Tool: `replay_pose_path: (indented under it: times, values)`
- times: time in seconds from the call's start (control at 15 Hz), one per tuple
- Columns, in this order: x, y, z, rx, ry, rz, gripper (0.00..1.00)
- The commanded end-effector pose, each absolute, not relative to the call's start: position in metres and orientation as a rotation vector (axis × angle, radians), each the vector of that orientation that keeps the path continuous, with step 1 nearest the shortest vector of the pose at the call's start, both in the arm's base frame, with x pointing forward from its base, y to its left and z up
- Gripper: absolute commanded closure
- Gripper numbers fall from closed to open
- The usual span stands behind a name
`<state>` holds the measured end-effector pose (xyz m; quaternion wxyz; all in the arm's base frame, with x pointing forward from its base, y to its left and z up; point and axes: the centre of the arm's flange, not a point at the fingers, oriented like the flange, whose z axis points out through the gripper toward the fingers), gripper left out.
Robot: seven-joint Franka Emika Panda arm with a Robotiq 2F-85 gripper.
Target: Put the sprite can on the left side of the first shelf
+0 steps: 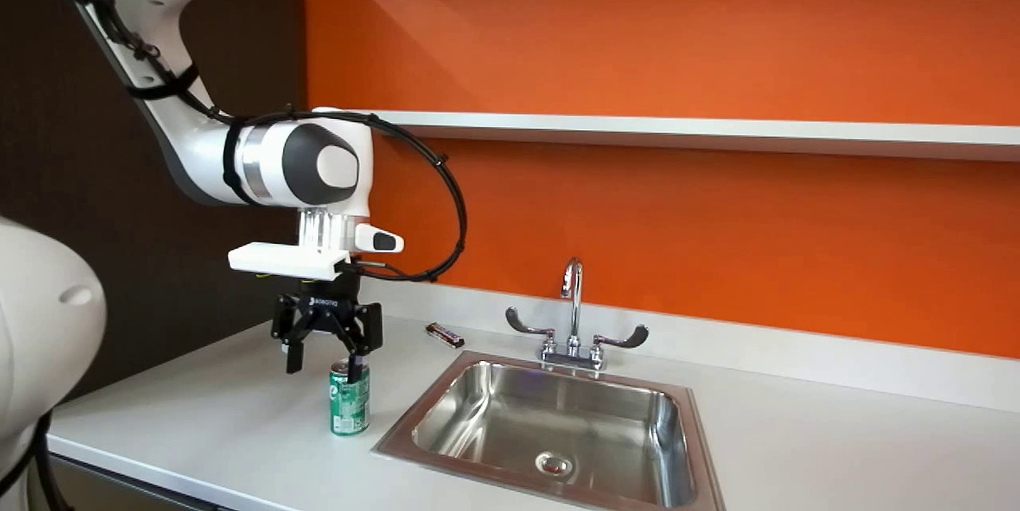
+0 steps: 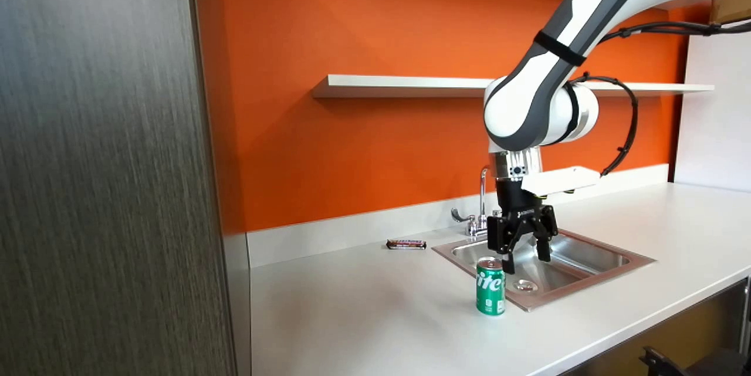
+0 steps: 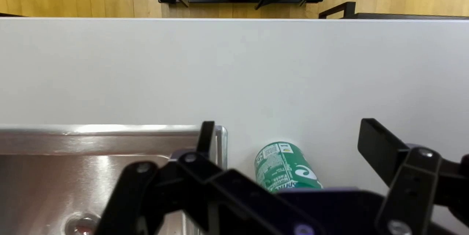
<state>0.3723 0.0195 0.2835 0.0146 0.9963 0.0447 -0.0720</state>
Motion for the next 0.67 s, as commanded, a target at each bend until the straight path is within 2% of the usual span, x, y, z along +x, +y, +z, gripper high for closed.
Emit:
replay_pose_path:
  times: [0.0,0.6]
  values:
    - [0.3782,0.0195,0.2766,3.101,0.091,-0.242,0.00]
    - [0.3712,0.0186,0.2761,3.099,0.121,-0.254,0.00]
